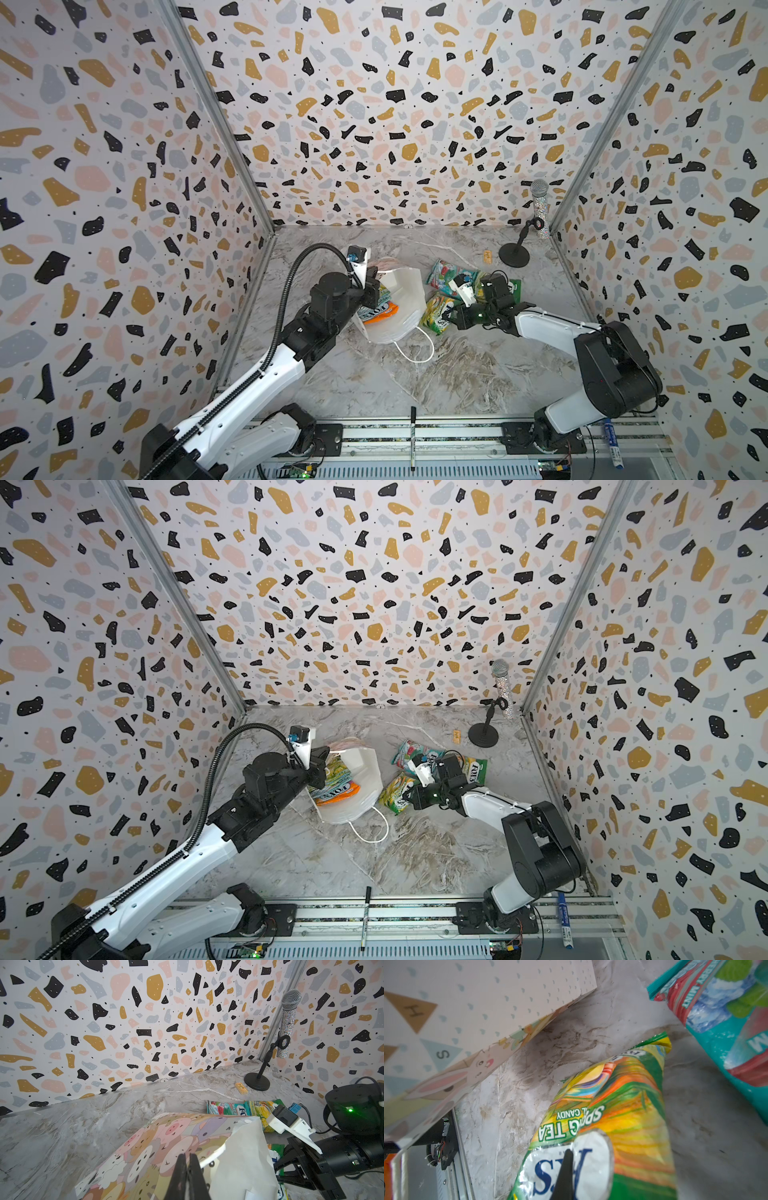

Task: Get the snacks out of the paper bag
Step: 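Open the right gripper to drop the green packet on the table, then move the right gripper back into the bag opening toward the stacked packets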

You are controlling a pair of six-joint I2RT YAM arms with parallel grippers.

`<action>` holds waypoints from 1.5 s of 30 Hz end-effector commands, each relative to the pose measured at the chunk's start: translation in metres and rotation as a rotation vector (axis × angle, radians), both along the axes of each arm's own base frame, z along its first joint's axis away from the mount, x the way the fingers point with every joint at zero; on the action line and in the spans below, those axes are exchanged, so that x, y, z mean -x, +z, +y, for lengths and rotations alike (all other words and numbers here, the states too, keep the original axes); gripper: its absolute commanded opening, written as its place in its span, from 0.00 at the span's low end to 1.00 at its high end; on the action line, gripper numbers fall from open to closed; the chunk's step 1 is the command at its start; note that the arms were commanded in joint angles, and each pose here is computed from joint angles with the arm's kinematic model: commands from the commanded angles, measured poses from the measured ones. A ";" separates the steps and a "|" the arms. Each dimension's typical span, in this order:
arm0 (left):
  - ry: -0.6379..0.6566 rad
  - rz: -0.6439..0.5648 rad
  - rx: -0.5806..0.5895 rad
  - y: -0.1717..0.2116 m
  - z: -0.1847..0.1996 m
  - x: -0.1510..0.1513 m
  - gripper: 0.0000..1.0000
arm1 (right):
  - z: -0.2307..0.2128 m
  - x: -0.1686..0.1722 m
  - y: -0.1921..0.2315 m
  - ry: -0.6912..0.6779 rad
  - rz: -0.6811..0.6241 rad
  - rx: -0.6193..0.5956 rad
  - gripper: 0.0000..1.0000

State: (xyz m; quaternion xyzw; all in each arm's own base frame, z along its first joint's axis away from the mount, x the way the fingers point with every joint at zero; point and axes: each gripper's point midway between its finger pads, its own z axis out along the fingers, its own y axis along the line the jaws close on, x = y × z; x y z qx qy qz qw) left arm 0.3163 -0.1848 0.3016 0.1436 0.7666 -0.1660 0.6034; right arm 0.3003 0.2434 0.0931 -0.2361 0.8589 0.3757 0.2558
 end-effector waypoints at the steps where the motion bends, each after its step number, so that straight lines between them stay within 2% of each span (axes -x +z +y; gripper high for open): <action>1: 0.009 -0.037 0.015 0.010 0.002 0.001 0.00 | -0.001 -0.010 0.008 0.006 -0.048 0.029 0.00; 10: 0.015 -0.034 0.007 0.009 0.003 0.001 0.00 | -0.019 -0.023 -0.026 -0.043 0.000 0.185 0.01; 16: 0.018 -0.038 0.004 0.009 0.004 0.001 0.00 | -0.020 -0.031 -0.033 -0.051 0.005 0.210 0.11; 22: 0.019 -0.038 0.000 0.009 0.004 0.001 0.00 | -0.025 -0.037 -0.039 -0.078 0.003 0.252 0.24; 27: 0.015 -0.039 -0.001 0.009 0.004 0.001 0.00 | -0.034 -0.043 -0.040 -0.123 -0.008 0.295 0.44; 30: 0.016 -0.040 0.000 0.010 0.004 0.001 0.00 | -0.042 -0.048 -0.033 -0.176 -0.036 0.317 0.53; 38: 0.011 -0.044 0.003 0.011 0.003 0.002 0.00 | -0.057 -0.045 0.004 -0.307 -0.134 0.267 0.59; 45: 0.006 -0.042 0.006 0.011 0.003 0.002 0.00 | -0.044 -0.019 0.056 -0.273 -0.186 0.067 0.59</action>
